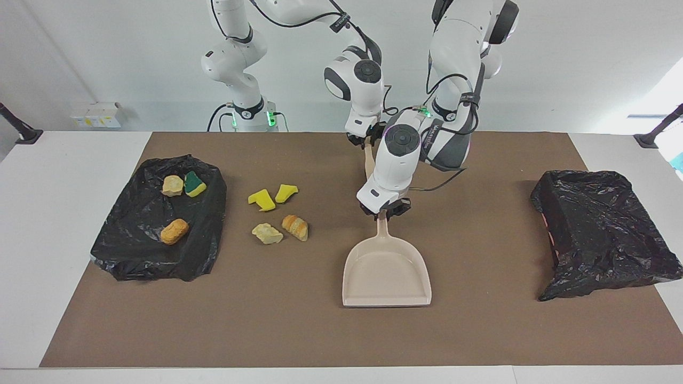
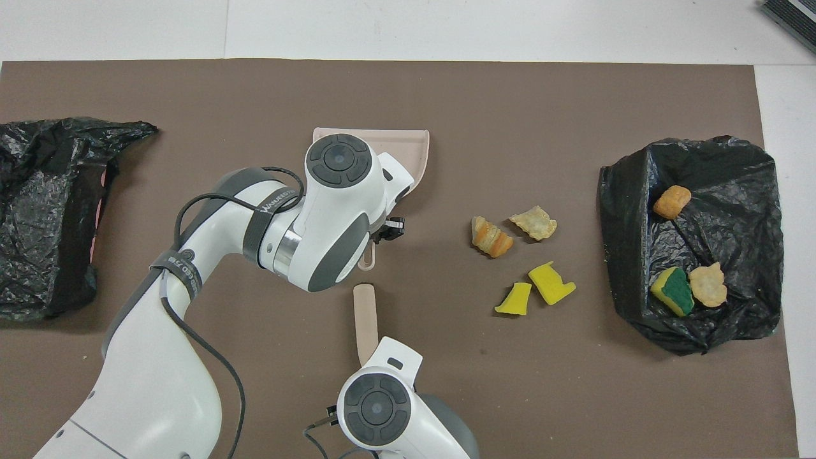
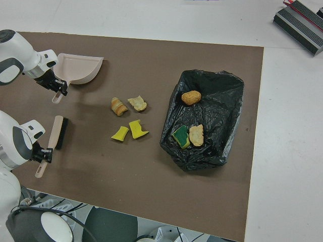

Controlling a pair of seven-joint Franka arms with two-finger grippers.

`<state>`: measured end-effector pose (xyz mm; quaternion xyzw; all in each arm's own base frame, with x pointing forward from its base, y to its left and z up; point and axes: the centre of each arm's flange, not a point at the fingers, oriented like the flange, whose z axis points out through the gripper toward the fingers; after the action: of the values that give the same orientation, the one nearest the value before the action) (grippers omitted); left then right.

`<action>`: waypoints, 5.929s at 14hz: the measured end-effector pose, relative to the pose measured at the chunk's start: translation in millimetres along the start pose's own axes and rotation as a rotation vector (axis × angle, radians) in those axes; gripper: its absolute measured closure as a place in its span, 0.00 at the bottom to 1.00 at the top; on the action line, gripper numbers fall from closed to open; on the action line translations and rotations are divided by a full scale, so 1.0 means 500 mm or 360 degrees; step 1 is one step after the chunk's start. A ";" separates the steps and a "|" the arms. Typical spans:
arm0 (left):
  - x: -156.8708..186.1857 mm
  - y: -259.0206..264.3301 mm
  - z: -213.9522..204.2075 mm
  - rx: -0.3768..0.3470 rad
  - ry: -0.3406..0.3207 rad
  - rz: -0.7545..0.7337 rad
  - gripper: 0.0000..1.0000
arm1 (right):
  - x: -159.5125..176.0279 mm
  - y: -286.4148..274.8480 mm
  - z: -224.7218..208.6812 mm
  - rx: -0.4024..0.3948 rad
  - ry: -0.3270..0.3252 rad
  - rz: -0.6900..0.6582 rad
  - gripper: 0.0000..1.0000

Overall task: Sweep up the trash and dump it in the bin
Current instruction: 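Move the dustpan with the left gripper while the right gripper carries the brush, then sweep the remaining crusts and sponges toward the dustpan with the right gripper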

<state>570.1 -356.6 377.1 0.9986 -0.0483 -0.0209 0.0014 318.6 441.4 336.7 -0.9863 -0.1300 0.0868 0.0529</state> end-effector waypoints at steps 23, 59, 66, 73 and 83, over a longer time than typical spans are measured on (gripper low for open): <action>0.030 -0.276 0.000 0.0150 -0.0267 0.1708 0.68 | 0.051 0.501 -0.346 -0.0396 0.0079 0.0403 0.73; -0.240 -0.057 0.052 0.0298 -0.0215 0.2291 0.68 | -0.027 0.602 -0.140 -0.0421 -0.0486 0.0549 0.73; -0.259 -0.045 0.053 0.0306 -0.0226 0.2247 0.68 | -0.009 0.535 -0.081 -0.0200 -0.0431 0.0519 0.73; -0.282 -0.047 0.062 0.0310 -0.0223 0.2254 0.68 | 0.018 0.395 -0.036 0.0154 -0.0384 0.0592 0.73; -0.297 -0.052 0.068 0.0316 -0.0148 0.2270 0.68 | 0.049 0.321 -0.256 0.0236 -0.0476 0.0502 0.73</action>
<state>423.5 -316.2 349.4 0.7174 -0.6903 -0.0528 -0.0782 405.2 283.3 437.7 -0.9640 0.0261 0.2485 0.0913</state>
